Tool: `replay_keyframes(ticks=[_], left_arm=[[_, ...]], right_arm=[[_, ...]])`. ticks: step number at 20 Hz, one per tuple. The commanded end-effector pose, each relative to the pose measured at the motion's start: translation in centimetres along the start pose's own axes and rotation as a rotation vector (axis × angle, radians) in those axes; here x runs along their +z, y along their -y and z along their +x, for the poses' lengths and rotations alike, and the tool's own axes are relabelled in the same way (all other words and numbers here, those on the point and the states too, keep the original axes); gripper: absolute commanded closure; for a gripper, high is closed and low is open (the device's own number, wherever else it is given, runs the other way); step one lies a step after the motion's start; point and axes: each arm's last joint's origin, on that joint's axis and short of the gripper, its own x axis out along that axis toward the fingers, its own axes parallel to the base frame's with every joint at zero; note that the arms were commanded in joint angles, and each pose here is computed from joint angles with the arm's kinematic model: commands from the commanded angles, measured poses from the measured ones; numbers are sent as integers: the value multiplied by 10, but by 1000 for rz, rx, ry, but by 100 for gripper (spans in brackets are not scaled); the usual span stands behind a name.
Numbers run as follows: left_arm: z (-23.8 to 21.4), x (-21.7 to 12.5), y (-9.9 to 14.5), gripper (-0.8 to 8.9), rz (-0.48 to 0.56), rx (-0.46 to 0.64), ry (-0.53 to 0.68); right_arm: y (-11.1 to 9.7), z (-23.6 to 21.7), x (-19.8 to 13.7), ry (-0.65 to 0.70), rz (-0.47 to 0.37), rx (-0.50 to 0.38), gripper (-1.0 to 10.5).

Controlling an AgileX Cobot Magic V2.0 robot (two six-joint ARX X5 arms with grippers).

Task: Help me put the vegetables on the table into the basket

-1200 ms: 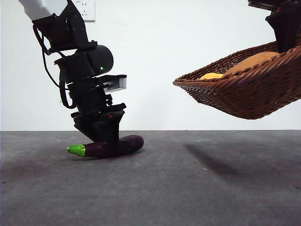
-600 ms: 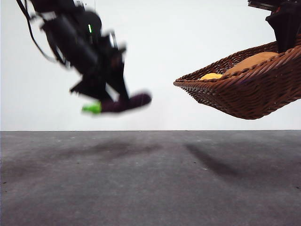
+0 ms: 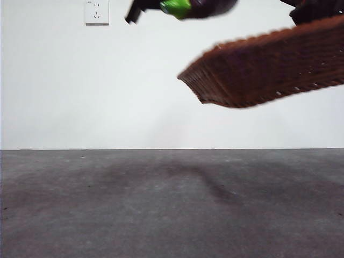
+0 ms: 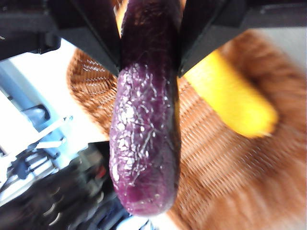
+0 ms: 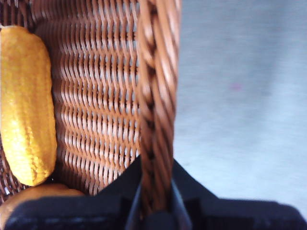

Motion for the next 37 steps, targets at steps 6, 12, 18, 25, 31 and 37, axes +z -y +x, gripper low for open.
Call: replay_keyframes(ticks=[6,12,18,25,31,37], left_arm=[[32,-5,-1,810,-185,52,8],[34,-4,-2,328,-234,76,34],[18,6,0,301,-214,58,114],[-75,-17,35,625,137,131,52],[-147,-71,69,819,229,230,-94],[-190,-106,81,819,200,333,-114]], right_arm=[[-19,10,0,-23,-73,79,955],[-34,14,-1,-25,-122,127,955],[-32,14,0,-15,-110,76,955],[13,31,20,-20,-15,4,955],[80,77,46,-64,24,93,955],[118,126,67,-10,60,153,955]])
